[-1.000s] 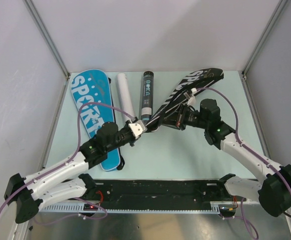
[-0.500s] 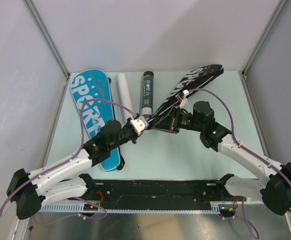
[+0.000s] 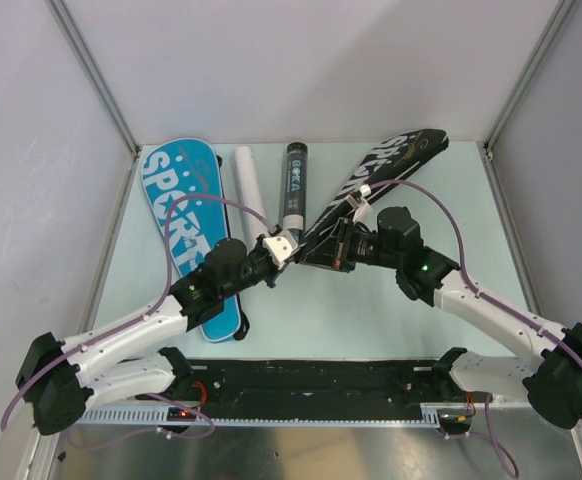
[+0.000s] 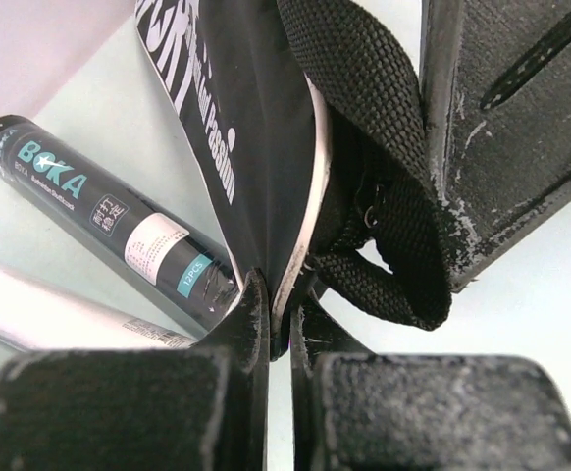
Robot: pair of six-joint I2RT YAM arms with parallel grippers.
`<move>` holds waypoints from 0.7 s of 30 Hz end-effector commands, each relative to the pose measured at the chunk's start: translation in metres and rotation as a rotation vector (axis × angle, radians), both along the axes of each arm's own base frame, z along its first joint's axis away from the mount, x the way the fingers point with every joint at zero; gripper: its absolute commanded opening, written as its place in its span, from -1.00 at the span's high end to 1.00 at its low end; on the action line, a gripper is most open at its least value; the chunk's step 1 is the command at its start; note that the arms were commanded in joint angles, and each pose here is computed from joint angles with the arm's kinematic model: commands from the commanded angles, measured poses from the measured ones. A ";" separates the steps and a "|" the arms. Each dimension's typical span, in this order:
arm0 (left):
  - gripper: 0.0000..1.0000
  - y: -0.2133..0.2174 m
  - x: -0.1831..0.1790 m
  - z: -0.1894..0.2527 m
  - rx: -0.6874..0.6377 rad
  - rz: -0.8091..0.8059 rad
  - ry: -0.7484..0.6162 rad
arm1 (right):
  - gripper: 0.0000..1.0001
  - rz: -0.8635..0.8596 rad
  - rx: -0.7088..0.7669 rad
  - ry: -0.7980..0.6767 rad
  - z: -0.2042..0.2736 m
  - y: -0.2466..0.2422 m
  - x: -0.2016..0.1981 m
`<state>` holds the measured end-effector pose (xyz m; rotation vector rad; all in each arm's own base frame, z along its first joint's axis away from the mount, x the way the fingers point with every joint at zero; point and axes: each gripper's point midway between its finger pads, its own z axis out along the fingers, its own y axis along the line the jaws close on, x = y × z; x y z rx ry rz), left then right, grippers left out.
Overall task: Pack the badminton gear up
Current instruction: Zip the racket bag at the center of the board, then place the racket bag at the center of the board.
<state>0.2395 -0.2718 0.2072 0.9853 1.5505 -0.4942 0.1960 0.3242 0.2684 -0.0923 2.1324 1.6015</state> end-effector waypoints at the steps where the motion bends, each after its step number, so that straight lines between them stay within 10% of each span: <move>1: 0.99 -0.015 0.006 0.035 -0.108 -0.007 -0.029 | 0.95 0.028 0.024 -0.096 0.026 0.002 -0.008; 5: 0.74 -0.024 0.003 0.030 -0.114 -0.044 0.008 | 0.88 -0.049 0.005 -0.073 0.015 -0.015 0.001; 13: -0.43 -0.011 -0.005 0.024 -0.102 -0.028 0.013 | 0.77 -0.179 -0.158 0.079 -0.046 -0.079 -0.027; 21: -0.99 -0.008 -0.018 0.042 -0.118 -0.063 0.034 | -0.71 -0.317 -0.250 0.143 -0.076 -0.139 -0.056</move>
